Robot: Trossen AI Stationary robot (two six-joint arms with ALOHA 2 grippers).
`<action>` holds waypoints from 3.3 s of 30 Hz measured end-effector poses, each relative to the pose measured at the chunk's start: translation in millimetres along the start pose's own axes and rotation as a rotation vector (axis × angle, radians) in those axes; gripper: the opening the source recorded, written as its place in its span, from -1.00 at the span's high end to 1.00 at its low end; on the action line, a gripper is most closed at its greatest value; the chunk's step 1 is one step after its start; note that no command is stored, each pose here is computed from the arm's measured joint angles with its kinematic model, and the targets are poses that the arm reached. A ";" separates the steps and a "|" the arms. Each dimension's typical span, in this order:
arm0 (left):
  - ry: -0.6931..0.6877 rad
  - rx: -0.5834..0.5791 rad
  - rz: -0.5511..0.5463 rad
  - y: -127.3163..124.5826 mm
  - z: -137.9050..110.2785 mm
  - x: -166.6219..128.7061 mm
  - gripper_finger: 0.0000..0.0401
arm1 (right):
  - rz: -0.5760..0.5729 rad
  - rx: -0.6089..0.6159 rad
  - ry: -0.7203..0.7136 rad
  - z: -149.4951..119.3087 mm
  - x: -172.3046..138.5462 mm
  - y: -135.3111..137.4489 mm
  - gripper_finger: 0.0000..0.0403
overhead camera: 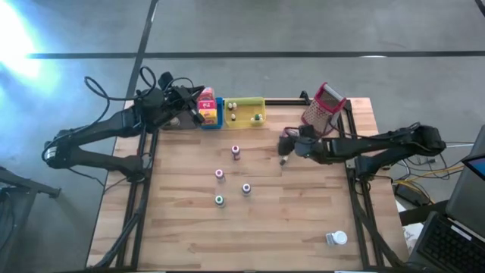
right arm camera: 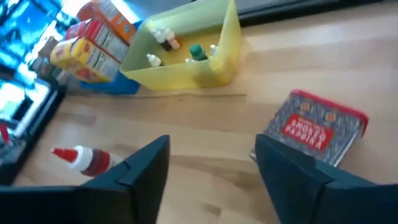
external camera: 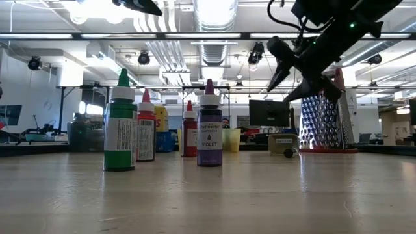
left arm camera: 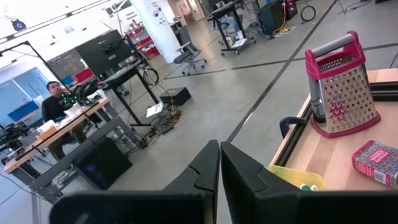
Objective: Pick & Place Kitchen Items
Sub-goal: Move the white seasoning bottle to the center of the table
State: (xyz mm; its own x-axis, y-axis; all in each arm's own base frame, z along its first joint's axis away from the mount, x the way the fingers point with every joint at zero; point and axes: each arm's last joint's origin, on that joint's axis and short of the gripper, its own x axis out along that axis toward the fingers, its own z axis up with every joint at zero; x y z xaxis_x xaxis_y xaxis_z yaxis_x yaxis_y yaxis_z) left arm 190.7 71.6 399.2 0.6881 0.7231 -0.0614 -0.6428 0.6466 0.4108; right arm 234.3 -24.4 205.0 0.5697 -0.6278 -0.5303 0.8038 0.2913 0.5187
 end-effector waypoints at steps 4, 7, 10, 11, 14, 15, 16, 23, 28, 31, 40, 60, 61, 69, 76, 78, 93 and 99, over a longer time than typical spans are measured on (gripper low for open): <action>0.000 0.000 -0.001 -0.1 0.0 0.0 0.89 | -0.023 0.068 -0.021 2.4 7.7 6.1 -0.37; 0.000 0.001 -0.003 -0.2 -0.1 0.0 0.89 | -0.027 0.077 -0.041 6.9 13.1 16.3 -0.59; 0.000 0.001 -0.003 -0.2 -0.1 0.0 0.89 | -0.034 0.086 -0.052 10.4 19.3 25.4 -0.81; 0.000 0.001 -0.003 -0.2 -0.1 0.0 0.89 | -0.044 0.093 -0.061 10.8 22.2 26.8 -0.88; 0.000 0.001 -0.003 -0.2 -0.1 0.0 0.89 | -0.092 0.128 -0.075 8.6 34.7 24.9 -0.97; 0.001 0.001 -0.003 -0.2 -0.1 0.0 0.89 | -0.111 0.126 -0.073 6.4 39.0 22.5 -0.96; 0.001 0.001 -0.003 -0.2 -0.1 0.0 0.89 | -0.123 0.126 -0.073 4.6 43.1 21.4 -0.95; 0.000 0.001 -0.004 -0.3 -0.1 -0.1 0.89 | -0.099 0.160 -0.077 -2.3 58.0 23.9 -0.91; 0.000 0.001 -0.004 -0.3 -0.1 -0.1 0.89 | -0.083 -0.053 0.011 0.7 44.3 23.8 -0.91; 0.000 0.001 -0.004 -0.3 -0.1 -0.1 0.89 | 0.041 -0.362 0.107 9.3 27.1 29.0 -0.91; 0.001 0.001 -0.004 -0.3 -0.1 -0.1 0.89 | 0.290 -0.665 0.375 14.7 -36.2 23.4 -0.91; 0.005 0.004 -0.006 -0.4 -0.6 0.0 0.89 | -0.058 -0.928 0.865 -51.2 -145.0 67.3 -0.91; 0.005 0.004 -0.005 -0.4 -0.6 0.0 0.89 | -0.094 -0.925 0.879 -54.7 -150.4 69.8 -0.91; 0.004 0.003 -0.005 -0.4 -0.5 0.0 0.89 | -0.075 -1.121 0.972 -90.0 -191.0 86.6 -0.91; 0.004 0.004 -0.006 -0.5 -0.5 -0.1 0.89 | 0.013 -1.280 0.975 -114.9 -228.5 90.5 -0.91; 0.004 0.004 -0.006 -0.5 -0.5 -0.1 0.89 | 0.024 -1.315 0.976 -118.5 -239.3 88.2 -0.91; 0.004 0.004 -0.006 -0.5 -0.5 -0.1 0.89 | 0.062 -1.257 0.981 -137.5 -279.8 65.4 -0.91; 0.004 0.004 -0.006 -0.5 -0.5 -0.1 0.89 | 0.055 -1.277 0.977 -142.3 -275.8 61.3 -0.91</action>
State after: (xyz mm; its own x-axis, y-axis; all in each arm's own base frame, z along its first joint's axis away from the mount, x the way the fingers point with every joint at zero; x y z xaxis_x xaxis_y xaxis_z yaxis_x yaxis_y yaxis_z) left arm 190.8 71.4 398.5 0.6903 0.7204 -0.0676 -0.6377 0.6498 0.4137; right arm 150.8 269.3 287.6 0.0851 -0.0646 -0.9943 0.1046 0.9930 -0.0555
